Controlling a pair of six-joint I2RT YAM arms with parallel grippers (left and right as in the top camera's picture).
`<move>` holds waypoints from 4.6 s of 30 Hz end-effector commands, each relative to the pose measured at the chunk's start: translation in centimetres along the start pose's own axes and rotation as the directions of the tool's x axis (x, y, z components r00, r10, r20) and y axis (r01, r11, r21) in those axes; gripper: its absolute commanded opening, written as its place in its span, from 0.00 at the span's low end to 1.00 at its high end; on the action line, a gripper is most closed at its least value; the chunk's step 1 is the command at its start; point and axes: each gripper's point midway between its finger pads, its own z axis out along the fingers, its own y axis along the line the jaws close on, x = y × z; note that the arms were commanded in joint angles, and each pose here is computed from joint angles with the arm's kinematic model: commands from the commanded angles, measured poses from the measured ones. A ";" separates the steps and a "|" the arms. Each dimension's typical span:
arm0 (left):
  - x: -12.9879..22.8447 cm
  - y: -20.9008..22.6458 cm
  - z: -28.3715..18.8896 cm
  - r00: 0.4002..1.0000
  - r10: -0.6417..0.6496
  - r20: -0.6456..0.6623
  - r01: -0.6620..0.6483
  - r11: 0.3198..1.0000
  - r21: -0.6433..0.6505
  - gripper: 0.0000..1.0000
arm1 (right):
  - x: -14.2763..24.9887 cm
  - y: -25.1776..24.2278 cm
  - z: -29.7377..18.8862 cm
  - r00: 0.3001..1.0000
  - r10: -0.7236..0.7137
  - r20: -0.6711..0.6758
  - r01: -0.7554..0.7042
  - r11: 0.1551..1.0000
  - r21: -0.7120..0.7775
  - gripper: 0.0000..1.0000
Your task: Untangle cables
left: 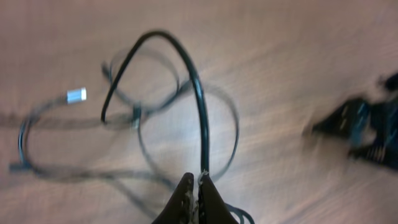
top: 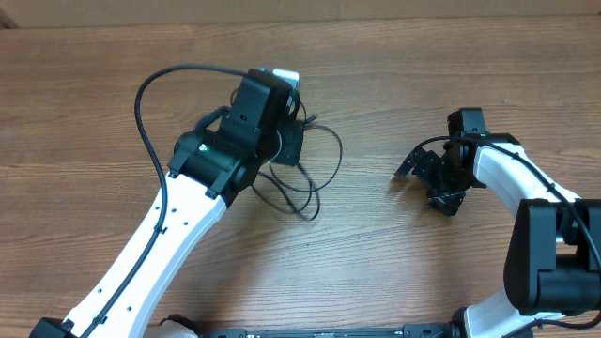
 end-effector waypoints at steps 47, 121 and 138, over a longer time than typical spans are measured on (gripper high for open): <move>9.8 -0.2 2.8 0.951 0.058 -0.303 -0.037 0.997 0.073 0.08 | 7.2 6.5 -1.2 0.904 -0.328 -0.275 0.147 0.842 -0.519 0.96; 14.8 0.2 10.6 0.859 0.012 -0.512 0.011 0.999 0.042 0.04 | 7.7 6.8 4.8 0.913 -0.404 -0.051 0.400 0.914 -0.067 0.19; 13.5 0.1 11.3 0.886 -0.017 -0.464 0.039 0.999 0.037 0.80 | 7.6 6.8 4.8 0.914 -0.403 -0.050 0.400 0.914 -0.064 0.19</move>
